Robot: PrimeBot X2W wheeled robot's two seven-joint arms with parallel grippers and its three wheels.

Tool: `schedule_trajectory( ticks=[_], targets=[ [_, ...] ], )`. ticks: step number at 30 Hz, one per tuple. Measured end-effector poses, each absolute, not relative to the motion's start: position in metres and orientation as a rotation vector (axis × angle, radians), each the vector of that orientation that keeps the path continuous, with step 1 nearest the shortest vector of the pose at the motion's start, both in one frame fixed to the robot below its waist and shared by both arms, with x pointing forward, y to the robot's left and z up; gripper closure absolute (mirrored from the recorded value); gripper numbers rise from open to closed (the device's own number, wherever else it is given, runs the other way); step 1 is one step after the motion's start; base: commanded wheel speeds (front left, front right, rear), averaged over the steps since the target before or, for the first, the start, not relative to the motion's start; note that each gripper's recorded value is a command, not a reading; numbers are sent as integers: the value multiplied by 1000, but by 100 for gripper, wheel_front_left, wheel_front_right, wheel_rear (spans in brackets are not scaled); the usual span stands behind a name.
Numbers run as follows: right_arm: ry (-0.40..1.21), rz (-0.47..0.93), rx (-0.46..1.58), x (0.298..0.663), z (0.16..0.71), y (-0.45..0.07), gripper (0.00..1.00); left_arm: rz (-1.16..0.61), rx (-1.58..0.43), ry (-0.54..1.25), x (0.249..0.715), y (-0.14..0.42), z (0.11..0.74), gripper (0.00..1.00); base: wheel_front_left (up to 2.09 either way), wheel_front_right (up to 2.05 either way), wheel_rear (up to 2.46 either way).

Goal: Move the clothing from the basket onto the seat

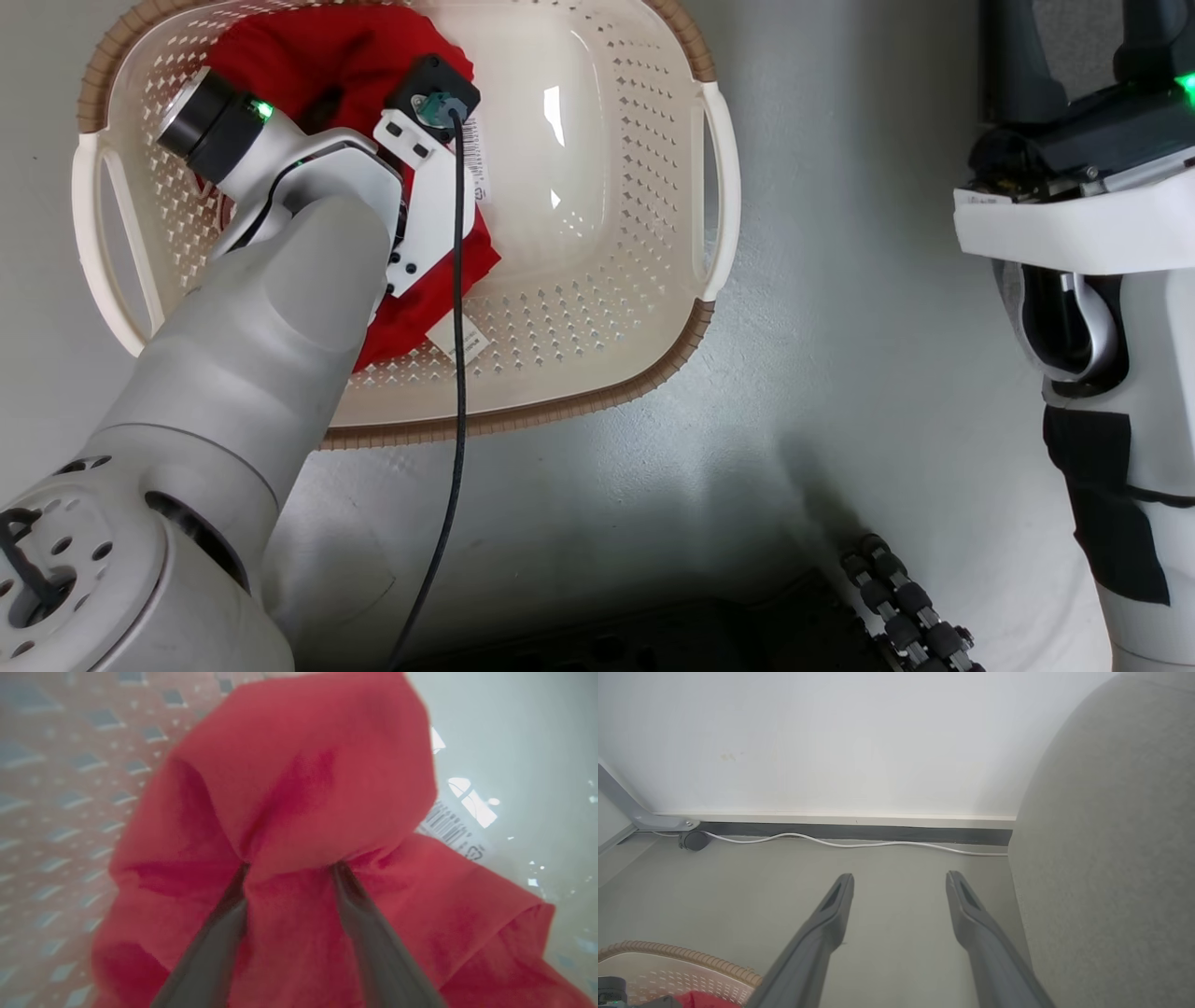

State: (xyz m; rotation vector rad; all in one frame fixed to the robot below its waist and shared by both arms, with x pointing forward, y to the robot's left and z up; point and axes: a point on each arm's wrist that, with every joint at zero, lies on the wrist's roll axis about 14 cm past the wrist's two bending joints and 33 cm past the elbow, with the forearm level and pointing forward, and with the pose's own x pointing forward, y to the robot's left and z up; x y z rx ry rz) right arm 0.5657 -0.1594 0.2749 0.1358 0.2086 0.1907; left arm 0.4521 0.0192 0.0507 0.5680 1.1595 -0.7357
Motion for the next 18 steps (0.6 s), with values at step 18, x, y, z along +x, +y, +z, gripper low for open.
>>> schedule_trajectory(
  ticks=[18],
  targets=[
    [70, 198, 125, 586, 348, -161, 0, -728, 315, 928, 465, -12, 124, 100, 0, 0, 0]
  ],
)
